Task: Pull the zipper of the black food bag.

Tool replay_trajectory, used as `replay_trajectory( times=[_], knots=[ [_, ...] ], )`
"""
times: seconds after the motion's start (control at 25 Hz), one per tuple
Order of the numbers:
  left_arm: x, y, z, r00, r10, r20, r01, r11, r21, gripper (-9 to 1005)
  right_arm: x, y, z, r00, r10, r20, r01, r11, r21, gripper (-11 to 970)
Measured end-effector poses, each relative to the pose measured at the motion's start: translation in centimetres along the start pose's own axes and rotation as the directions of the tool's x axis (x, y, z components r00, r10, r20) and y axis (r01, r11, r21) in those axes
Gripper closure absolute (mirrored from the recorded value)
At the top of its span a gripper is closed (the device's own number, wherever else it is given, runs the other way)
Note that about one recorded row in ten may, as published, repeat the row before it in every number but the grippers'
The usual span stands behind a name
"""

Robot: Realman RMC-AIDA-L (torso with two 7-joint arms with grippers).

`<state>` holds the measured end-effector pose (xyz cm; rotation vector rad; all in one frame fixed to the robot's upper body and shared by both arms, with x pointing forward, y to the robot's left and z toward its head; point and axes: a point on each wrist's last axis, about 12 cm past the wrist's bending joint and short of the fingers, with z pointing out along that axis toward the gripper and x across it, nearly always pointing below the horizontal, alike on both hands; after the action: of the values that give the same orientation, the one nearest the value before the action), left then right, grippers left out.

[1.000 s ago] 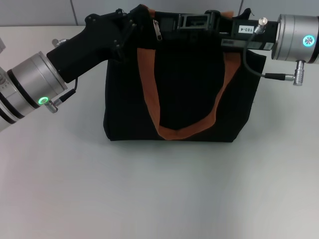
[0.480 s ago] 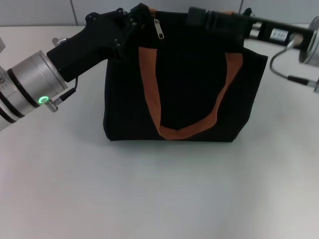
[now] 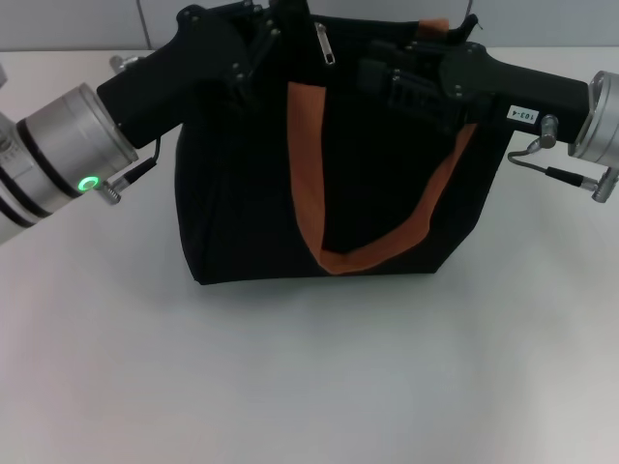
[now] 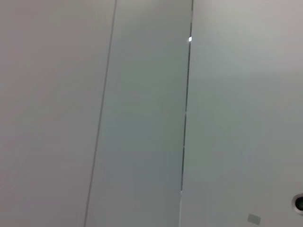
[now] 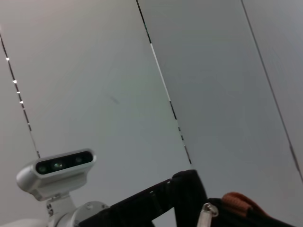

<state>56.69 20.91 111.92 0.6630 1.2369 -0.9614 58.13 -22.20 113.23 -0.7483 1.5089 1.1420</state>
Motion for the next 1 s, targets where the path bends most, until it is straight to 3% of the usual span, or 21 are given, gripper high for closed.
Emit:
replay_trajectory(
  times=[0.36, 1.0],
  knots=[
    [-0.4, 0.0, 1.7, 1.0, 0.006, 0.0, -0.006, 0.999, 0.043, 949, -0.5, 0.3, 0.6, 0.999, 0.037, -0.022, -0.038, 0.998, -0.044, 622],
    [-0.5, 0.2, 2.1, 1.0, 0.016, -0.002, -0.015, 0.999, 0.04, 946, -1.7, -0.1, 1.3, 0.994, 0.105, -0.031, -0.106, 0.993, -0.045, 639]
  ],
)
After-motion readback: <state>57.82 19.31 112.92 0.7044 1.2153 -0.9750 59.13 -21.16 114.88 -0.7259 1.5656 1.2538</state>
